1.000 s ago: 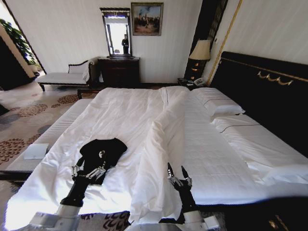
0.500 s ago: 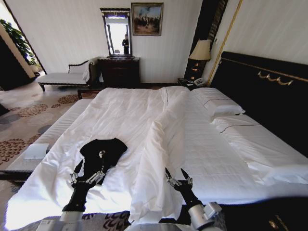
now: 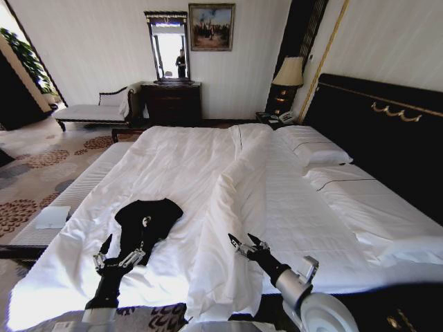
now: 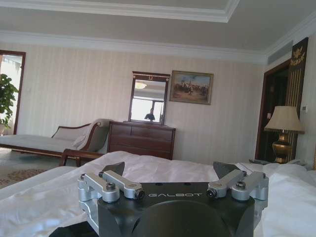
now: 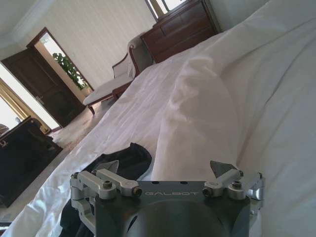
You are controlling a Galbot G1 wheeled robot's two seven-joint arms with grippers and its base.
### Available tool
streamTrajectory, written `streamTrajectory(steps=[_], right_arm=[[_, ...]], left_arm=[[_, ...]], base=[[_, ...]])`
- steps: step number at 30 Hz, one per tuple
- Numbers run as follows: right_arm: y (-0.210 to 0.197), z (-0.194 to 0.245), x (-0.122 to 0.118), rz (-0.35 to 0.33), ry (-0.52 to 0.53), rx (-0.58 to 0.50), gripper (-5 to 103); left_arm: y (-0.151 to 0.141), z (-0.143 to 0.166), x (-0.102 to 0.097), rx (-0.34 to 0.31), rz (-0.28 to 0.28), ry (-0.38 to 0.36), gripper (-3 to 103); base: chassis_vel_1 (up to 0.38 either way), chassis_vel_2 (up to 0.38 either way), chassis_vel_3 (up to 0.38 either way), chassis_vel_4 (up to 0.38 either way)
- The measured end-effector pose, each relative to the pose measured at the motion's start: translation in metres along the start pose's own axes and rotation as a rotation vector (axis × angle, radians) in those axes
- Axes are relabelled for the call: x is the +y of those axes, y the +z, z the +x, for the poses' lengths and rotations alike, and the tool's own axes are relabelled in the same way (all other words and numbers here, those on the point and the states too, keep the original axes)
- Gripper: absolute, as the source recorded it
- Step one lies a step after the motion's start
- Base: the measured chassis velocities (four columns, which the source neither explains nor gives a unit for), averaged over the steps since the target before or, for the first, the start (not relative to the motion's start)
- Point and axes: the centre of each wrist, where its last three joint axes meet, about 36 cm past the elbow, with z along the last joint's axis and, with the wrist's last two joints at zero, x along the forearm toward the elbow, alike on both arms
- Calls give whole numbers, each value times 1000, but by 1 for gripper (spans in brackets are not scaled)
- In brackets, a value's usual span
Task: Fold the clothes on the bed.
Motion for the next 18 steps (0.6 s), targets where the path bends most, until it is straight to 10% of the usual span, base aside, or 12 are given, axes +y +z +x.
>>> streamTrajectory(steps=[18], right_arm=[[19, -25, -6, 45, 90, 127, 100]], left_arm=[[19, 1, -3, 30, 11, -24, 100]], base=[[0, 0, 0, 0]])
